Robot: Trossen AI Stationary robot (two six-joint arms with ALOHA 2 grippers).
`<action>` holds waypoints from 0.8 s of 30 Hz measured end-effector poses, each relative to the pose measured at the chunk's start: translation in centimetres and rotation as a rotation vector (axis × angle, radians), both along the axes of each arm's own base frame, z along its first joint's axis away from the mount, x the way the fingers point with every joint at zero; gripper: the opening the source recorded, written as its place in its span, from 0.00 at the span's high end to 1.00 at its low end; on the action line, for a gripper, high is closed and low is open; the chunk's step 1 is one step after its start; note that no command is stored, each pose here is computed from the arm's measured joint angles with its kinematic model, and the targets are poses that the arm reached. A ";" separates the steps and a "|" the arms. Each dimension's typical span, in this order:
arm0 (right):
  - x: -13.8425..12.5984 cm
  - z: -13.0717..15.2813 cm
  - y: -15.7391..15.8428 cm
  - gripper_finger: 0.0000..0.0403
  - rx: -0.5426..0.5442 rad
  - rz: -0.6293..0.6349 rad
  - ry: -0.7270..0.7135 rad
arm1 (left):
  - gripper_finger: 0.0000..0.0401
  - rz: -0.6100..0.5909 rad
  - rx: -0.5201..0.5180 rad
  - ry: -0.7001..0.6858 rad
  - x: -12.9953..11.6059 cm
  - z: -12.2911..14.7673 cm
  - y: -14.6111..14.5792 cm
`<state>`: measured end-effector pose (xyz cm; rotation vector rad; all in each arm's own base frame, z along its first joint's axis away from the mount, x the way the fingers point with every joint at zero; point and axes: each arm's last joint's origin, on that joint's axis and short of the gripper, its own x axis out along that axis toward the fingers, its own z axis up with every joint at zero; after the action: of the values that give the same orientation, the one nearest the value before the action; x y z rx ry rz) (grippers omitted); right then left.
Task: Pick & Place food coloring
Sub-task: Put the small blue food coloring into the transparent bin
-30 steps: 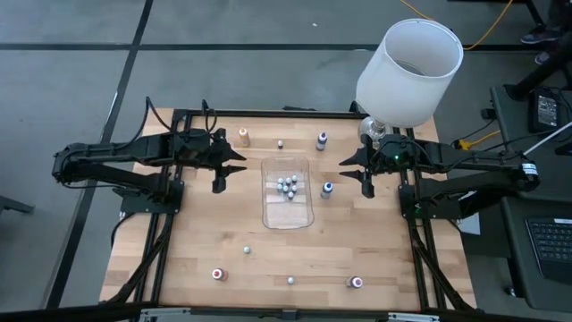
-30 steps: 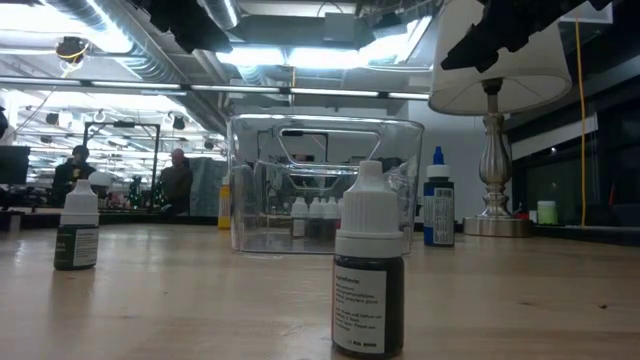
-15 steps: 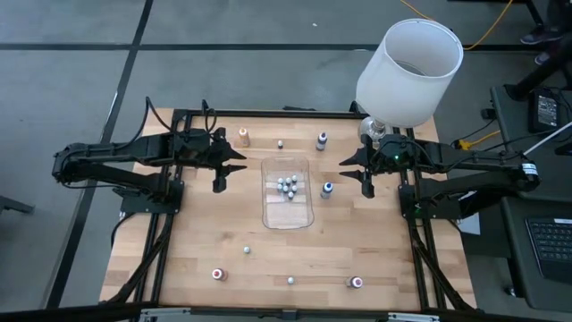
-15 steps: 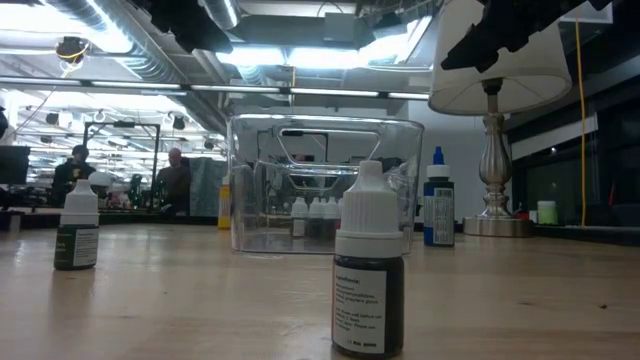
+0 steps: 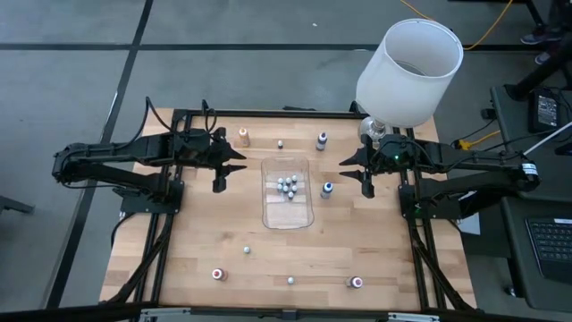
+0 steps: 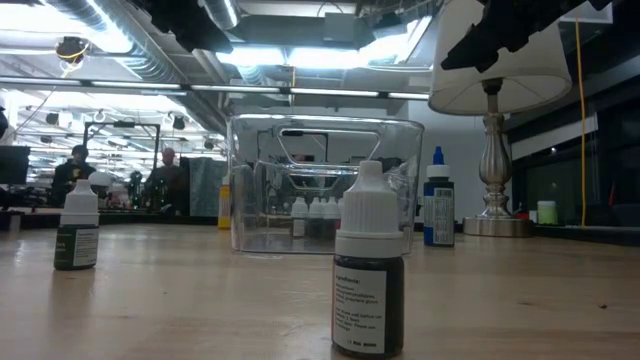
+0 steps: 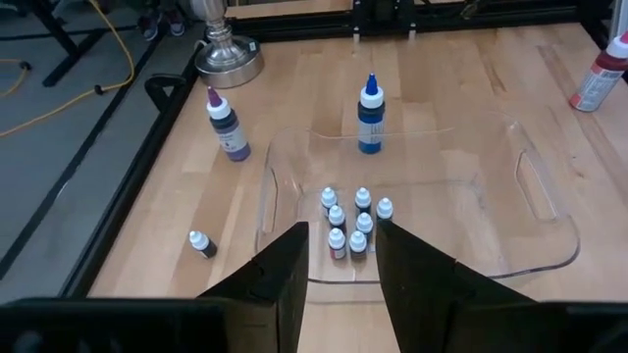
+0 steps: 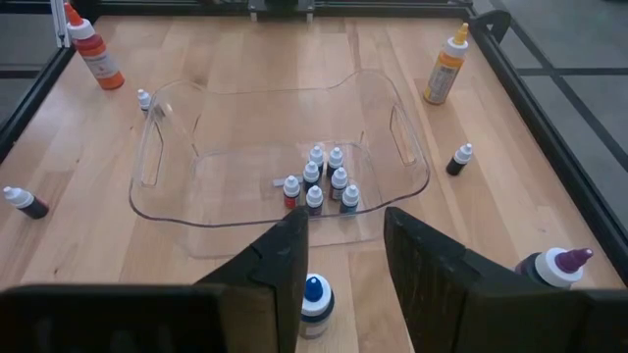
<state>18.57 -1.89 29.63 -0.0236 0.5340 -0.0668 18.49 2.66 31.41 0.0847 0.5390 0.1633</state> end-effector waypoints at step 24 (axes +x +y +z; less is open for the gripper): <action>0.0 0.0 0.0 0.66 0.000 0.000 0.000 | 0.73 0.060 -0.313 0.101 -0.4 -1.4 -5.4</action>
<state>18.57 -1.88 29.63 -0.0235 0.5339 -0.0670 18.09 -2.73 30.05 -0.2289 0.6625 0.1325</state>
